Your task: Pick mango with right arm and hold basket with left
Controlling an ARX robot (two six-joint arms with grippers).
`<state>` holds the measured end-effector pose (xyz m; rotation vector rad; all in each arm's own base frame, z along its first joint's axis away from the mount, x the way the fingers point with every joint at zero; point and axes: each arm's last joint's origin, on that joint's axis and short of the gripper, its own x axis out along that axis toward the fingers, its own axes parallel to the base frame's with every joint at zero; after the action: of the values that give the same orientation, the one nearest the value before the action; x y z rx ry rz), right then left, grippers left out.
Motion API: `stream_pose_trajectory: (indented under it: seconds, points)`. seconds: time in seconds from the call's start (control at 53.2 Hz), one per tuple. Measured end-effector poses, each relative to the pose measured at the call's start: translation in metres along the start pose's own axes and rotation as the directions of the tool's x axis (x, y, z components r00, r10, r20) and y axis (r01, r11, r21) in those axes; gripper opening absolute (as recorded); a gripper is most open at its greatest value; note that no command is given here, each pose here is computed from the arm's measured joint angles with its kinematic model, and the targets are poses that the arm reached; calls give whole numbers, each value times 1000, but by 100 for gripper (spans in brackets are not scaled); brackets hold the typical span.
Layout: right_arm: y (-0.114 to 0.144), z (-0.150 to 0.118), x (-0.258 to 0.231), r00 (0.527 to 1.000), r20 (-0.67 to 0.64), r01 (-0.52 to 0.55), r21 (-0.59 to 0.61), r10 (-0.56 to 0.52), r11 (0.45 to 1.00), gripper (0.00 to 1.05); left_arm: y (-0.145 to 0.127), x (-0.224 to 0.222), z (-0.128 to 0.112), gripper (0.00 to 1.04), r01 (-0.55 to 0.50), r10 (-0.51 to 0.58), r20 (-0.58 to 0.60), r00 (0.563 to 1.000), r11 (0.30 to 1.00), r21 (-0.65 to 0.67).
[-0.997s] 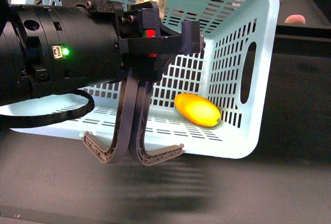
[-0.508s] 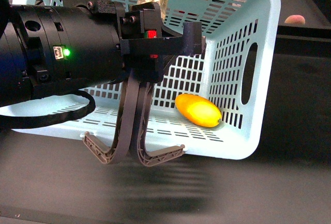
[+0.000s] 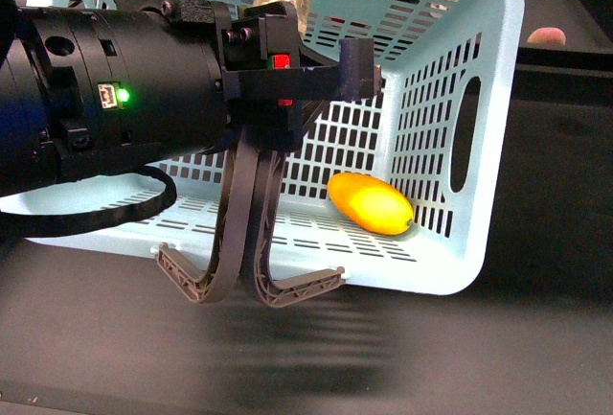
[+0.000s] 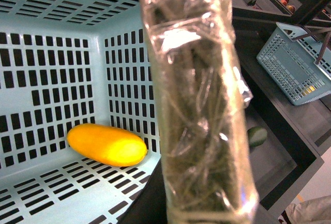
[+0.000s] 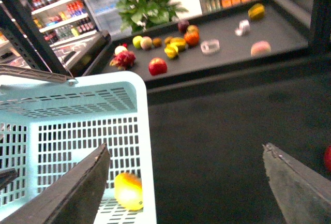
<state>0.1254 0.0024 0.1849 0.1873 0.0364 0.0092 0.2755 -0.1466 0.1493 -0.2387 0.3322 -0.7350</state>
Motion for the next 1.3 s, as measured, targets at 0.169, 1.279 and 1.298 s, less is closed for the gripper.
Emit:
stream_pose_trajectory:
  seconds: [0.169,1.279,1.298]
  points:
    - [-3,-3,-5,999,37,10,-136,-5,991,53,0,0,0,8,-1,1,0,1000,1000,-2]
    - [-6,-20,-27,999,38,9,-183,-2,983,2,0,0,0,8,-1,1,0,1000,1000,1]
    - [-6,-20,-27,999,38,9,-183,-2,983,2,0,0,0,8,0,0,0,1000,1000,1]
